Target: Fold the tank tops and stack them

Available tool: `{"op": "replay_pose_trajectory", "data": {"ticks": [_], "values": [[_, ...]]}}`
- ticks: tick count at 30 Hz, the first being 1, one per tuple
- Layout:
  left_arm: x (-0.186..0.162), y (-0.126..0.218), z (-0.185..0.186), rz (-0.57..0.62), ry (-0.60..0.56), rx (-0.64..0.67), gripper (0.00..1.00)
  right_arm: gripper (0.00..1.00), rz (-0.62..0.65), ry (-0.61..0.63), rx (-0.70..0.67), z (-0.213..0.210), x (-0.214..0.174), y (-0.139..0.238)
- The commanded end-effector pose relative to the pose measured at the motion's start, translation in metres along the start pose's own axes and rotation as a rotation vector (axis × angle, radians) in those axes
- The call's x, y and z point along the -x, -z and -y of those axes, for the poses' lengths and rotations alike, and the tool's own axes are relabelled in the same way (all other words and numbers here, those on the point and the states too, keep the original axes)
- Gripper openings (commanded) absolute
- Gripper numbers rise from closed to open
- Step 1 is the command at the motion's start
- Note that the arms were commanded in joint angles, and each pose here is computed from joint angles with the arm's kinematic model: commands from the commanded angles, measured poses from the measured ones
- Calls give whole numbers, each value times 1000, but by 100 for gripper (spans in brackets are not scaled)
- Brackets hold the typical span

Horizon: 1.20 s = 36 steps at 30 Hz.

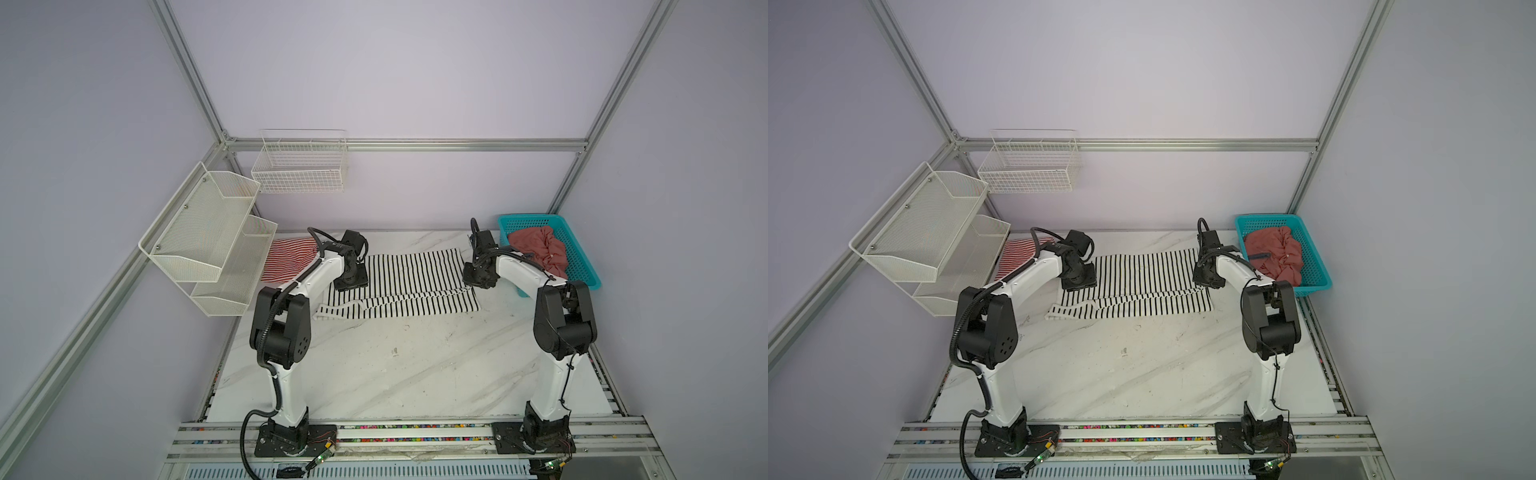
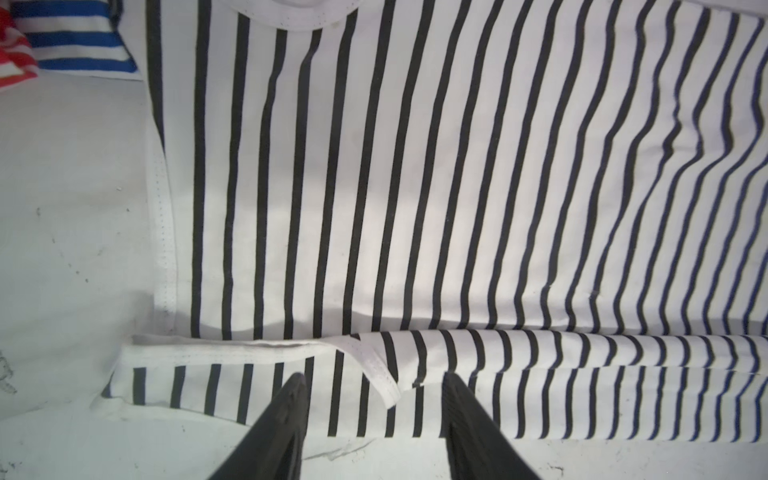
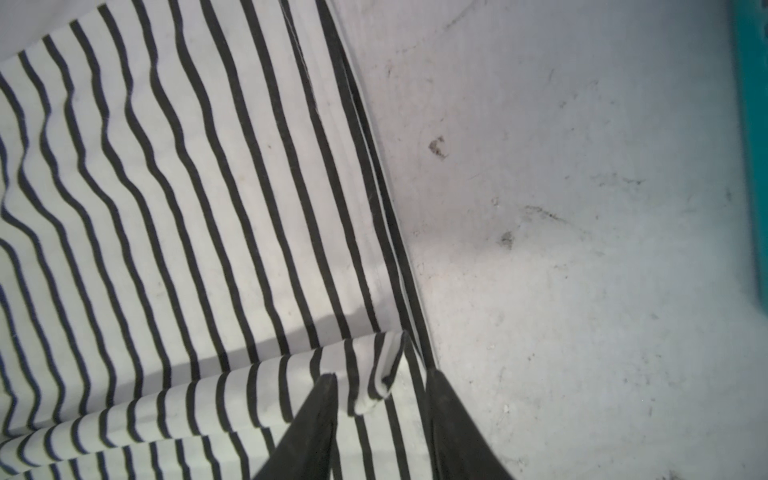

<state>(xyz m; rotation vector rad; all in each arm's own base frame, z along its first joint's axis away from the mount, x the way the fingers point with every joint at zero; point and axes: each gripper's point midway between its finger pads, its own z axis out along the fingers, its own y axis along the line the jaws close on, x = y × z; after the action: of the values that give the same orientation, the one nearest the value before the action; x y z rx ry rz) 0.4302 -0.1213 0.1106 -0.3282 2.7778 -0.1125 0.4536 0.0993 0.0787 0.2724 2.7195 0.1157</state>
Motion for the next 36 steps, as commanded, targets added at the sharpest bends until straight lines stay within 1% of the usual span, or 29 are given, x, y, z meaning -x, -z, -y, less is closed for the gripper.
{"op": "replay_pose_trajectory", "data": {"ticks": [1, 3, 6, 10, 12, 14, 17, 20, 27, 36], "values": [[10, 39, 19, 75, 1, -98, 42, 27, 38, -26, 101, -14, -1, 23], [-9, 35, 28, 36, -17, -136, 36, 20, 21, -19, 116, -19, -13, 21], [-38, 25, 38, -16, -50, -149, 29, 13, -16, 8, 118, -29, -35, 13], [-70, 7, 46, -92, -85, -145, 23, 7, -63, 35, 141, -43, -58, -3], [-81, -4, 47, -126, -89, -141, 20, 5, -79, 38, 146, -48, -65, -11], [-86, -11, 48, -148, -90, -141, 20, 5, -87, 41, 156, -53, -67, -16], [-85, -19, 48, -147, -92, -127, 20, 5, -90, 44, 161, -57, -66, -22], [-78, -24, 51, -141, -98, -123, 24, 5, -86, 44, 163, -60, -62, -26], [-73, -35, 58, -157, -114, -123, 25, 5, -88, 42, 163, -64, -57, -36], [-65, -32, 62, -142, -113, -127, 25, 5, -72, 31, 161, -72, -44, -48]]}}
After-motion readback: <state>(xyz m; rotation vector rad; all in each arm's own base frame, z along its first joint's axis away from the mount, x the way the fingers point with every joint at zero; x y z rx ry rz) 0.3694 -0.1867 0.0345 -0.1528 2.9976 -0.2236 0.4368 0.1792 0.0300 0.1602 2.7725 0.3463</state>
